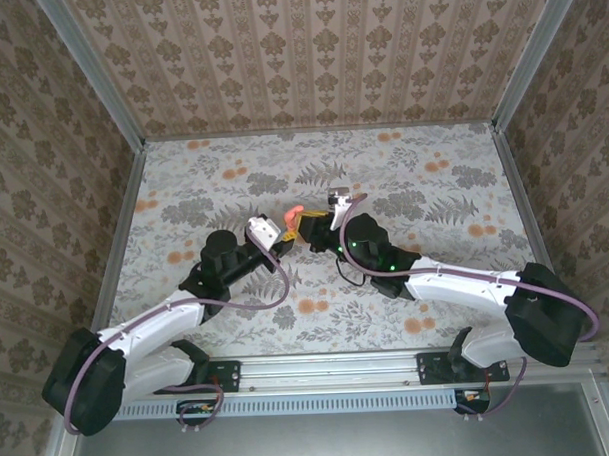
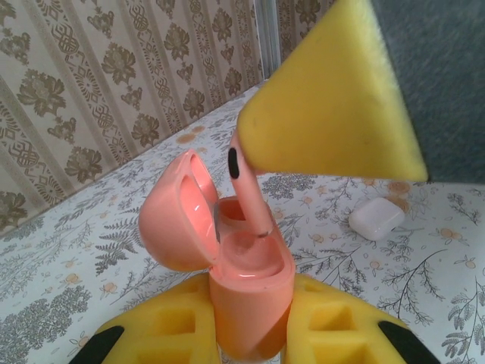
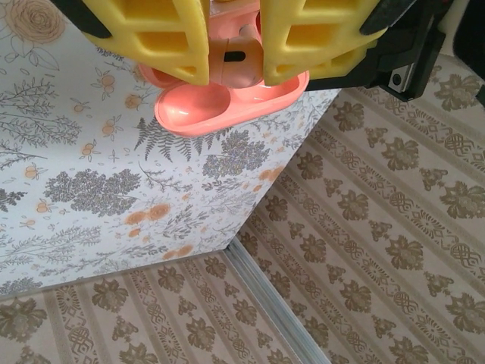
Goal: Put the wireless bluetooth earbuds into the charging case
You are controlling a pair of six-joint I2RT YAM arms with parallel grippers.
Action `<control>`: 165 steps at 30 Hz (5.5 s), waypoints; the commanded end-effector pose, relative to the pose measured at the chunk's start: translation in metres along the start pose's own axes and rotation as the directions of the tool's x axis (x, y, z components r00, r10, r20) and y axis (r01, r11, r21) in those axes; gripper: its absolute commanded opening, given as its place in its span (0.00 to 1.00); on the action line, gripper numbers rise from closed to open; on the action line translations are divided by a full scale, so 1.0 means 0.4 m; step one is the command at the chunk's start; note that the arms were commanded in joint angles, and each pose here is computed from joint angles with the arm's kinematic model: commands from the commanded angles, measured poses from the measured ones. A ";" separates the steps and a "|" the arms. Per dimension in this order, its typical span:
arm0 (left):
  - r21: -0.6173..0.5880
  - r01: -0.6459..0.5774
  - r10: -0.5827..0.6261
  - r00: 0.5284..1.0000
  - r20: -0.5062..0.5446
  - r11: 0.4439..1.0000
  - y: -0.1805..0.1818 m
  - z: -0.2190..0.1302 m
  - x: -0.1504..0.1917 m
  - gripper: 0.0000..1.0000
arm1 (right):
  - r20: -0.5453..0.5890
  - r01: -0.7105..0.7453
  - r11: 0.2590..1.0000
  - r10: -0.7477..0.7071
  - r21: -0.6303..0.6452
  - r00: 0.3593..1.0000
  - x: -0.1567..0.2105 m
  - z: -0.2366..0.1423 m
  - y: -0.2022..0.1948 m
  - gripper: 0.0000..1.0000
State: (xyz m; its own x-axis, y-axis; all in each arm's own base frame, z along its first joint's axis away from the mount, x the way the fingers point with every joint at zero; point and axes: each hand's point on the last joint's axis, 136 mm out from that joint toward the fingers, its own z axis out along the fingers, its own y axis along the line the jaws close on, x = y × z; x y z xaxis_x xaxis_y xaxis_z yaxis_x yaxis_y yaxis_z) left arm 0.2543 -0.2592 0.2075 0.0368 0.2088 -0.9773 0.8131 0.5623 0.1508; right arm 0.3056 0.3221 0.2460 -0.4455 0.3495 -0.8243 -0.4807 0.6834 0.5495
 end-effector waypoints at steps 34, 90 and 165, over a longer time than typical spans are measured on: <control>-0.042 0.016 -0.011 0.994 0.108 0.999 0.021 -0.019 -0.098 0.07 | 0.054 -0.014 0.995 0.019 -0.103 0.998 -0.025 0.015 0.070 0.19; -0.067 0.051 -0.042 0.989 0.140 0.996 0.031 -0.045 -0.113 0.07 | 0.030 0.009 0.993 -0.005 -0.117 1.000 -0.072 -0.024 0.079 0.49; -0.224 0.107 -0.103 0.994 0.028 0.969 0.111 -0.130 -0.002 0.08 | -0.693 0.083 0.744 0.569 0.663 0.443 0.308 0.012 -0.485 0.40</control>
State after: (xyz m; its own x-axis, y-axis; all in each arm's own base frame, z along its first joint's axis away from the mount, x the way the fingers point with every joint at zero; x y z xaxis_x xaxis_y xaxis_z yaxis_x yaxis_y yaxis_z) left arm 0.2616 -0.1956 0.2195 -0.0412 0.1428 -0.9889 0.6668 0.7410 0.0792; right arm 0.3393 0.2439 0.0277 -0.9967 0.0051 0.0805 0.0270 0.9615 0.2734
